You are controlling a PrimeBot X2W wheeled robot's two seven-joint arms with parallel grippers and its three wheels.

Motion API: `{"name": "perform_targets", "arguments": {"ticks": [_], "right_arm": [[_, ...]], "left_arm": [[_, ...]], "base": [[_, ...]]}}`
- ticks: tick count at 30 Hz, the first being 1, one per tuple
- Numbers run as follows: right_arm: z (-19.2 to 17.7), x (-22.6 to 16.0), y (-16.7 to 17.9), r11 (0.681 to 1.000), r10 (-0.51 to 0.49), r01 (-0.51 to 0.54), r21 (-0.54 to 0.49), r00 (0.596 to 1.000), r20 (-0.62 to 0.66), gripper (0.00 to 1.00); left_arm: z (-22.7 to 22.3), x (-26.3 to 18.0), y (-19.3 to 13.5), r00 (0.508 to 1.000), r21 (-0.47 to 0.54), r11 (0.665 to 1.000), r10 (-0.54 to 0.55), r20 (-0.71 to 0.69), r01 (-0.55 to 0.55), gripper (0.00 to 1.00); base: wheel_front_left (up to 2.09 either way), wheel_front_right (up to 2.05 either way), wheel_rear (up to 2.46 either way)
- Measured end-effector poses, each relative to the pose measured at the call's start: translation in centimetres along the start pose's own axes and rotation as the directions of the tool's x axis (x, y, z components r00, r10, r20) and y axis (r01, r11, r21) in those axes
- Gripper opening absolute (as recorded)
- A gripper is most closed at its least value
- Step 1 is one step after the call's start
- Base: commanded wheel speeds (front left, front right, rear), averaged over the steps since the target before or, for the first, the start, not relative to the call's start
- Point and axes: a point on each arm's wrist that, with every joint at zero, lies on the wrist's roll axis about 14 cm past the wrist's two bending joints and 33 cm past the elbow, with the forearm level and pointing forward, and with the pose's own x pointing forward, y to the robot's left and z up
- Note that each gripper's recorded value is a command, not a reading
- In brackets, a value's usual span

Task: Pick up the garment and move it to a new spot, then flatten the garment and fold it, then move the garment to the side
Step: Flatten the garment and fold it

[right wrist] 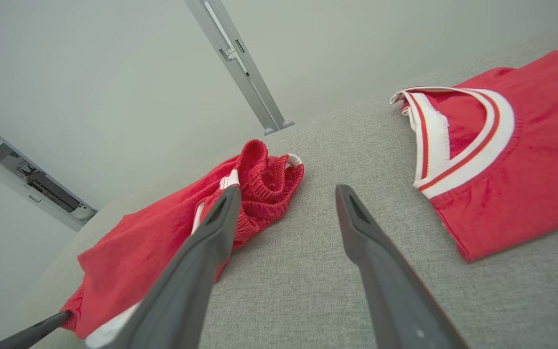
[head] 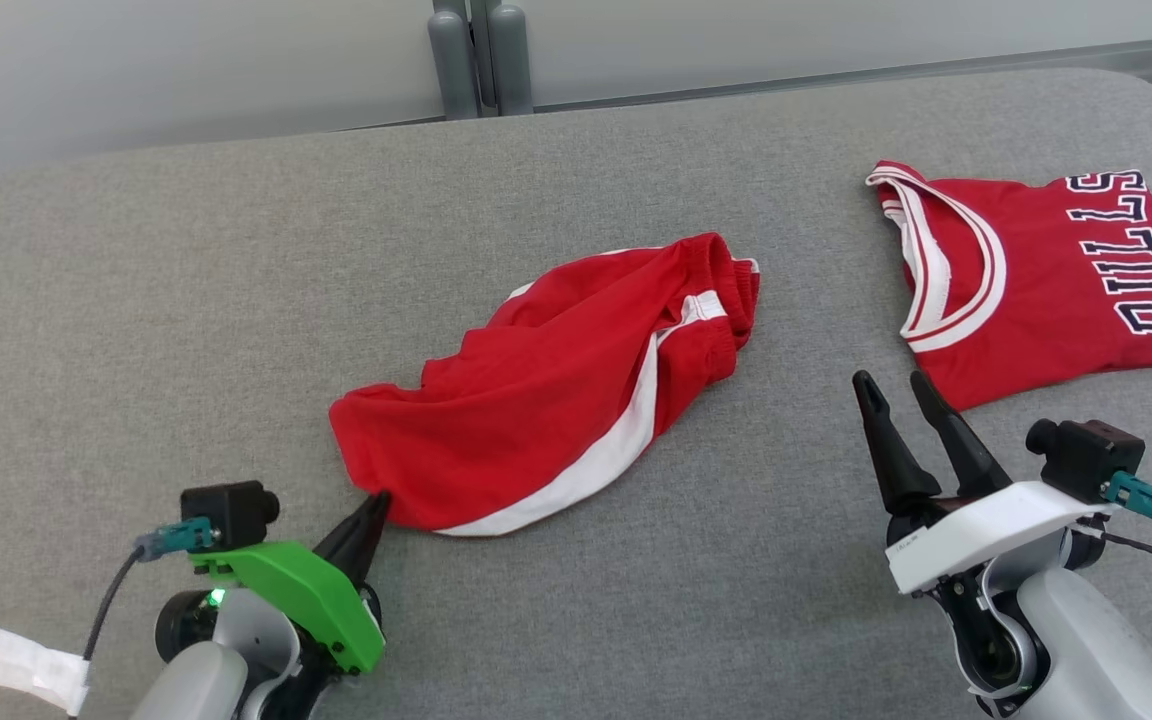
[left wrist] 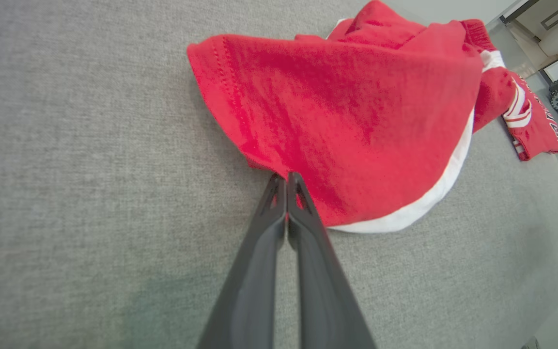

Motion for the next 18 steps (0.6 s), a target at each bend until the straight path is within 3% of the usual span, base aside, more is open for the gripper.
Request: {"name": "perform_targets", "arguments": {"ticks": [10, 18], "right_arm": [[0.0, 0.1, -0.2, 1.000, -0.008, 0.008, 0.001, 1.000, 0.003, 1.00], [0.0, -0.2, -1.2, 0.999, -0.035, 0.035, -0.011, 0.999, -0.002, 1.00]], "left_arm": [[6.8, 0.7, 1.9, 0.983, -0.070, 0.997, 0.038, 0.178, -0.026, 0.00], [5.7, 3.1, 5.5, 0.982, -0.043, 0.986, 0.165, 0.087, -0.162, 0.00]], "base": [[0.00, 0.00, 0.00], [0.00, 0.00, 0.00]]}}
